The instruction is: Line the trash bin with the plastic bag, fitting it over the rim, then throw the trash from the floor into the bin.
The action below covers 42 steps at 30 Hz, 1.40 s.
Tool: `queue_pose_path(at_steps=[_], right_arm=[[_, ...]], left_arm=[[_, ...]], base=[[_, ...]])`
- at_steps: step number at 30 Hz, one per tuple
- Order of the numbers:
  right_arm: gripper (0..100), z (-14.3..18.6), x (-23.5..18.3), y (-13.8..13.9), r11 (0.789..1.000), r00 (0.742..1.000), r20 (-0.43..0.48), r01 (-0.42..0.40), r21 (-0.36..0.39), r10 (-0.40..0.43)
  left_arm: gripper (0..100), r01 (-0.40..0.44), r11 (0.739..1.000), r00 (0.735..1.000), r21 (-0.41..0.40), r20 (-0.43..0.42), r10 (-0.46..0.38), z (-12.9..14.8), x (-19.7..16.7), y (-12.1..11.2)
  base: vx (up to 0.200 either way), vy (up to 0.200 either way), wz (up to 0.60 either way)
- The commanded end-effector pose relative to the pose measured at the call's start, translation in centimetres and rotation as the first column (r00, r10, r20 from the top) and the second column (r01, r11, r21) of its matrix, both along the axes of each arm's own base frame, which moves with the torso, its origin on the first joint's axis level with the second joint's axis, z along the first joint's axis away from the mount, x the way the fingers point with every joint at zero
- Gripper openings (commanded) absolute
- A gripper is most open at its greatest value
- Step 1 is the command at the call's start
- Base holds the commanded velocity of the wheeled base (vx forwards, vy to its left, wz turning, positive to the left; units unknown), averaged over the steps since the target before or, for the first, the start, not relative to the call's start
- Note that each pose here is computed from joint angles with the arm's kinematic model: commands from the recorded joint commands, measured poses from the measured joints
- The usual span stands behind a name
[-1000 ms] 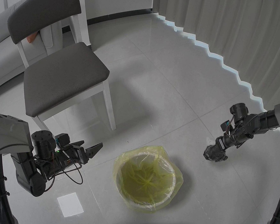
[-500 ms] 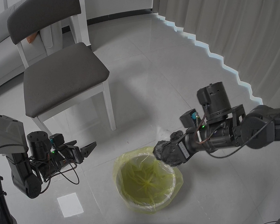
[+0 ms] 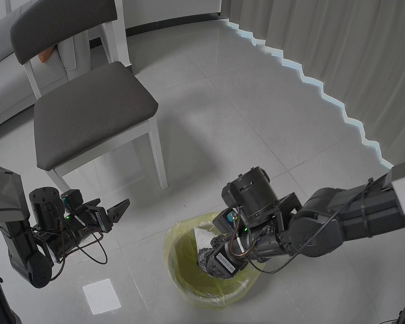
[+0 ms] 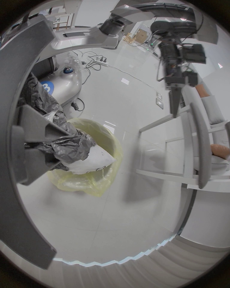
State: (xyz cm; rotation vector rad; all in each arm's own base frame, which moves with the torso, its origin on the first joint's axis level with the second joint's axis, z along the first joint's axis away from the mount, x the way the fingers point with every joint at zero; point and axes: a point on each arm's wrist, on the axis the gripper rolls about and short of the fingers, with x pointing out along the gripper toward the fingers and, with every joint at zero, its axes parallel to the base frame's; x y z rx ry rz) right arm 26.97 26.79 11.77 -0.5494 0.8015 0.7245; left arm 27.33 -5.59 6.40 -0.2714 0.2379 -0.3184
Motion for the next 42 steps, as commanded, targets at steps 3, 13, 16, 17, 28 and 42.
queue_pose_path(at_steps=[3, 13, 16, 17, 28, 42], right_arm=[[0, -5.3, 1.3, 1.1, 0.996, 0.996, -0.09, -0.014, -0.086, 0.006], [0, -10.0, 3.5, 2.7, 0.99, 0.99, -0.138, -0.012, -0.137, -0.007], [0, -11.2, 4.9, 2.8, 0.99, 0.991, -0.134, -0.002, -0.14, -0.017], [0, -11.6, 5.6, 2.8, 0.99, 0.991, -0.132, 0.003, -0.141, -0.021], [0, -14.8, 8.8, 2.9, 0.977, 0.981, -0.189, 0.009, -0.212, -0.05], [100, -15.4, 9.8, 2.9, 0.977, 0.982, -0.176, 0.034, -0.209, -0.071]], left_arm=[[100, -0.021, 1.0, 0.999, -0.006, 0.042, 0.022, 1.0, -0.5, 0.1], [100, -0.021, 1.0, 0.999, -0.007, 0.048, 0.022, 1.4, -0.9, 0.2], [100, -0.02, 1.0, 0.999, -0.007, 0.045, 0.02, 1.3, -0.9, 0.2], [100, -0.02, 1.0, 0.999, -0.008, 0.043, 0.02, 1.3, -0.9, 0.2], [100, -0.016, 1.0, 0.999, -0.008, 0.034, 0.016, 1.0, -0.9, 0.1], [100, 0.012, 1.0, 1.0, -0.007, 0.008, -0.012, 0.5, -1.2, -0.6]], base=[[0.0, 0.0, 0.0], [0.0, 0.0, 0.0], [0.0, 0.0, 0.0], [0.0, 0.0, 0.0], [0.0, 0.0, 0.0], [0.0, 0.0, 0.0]])
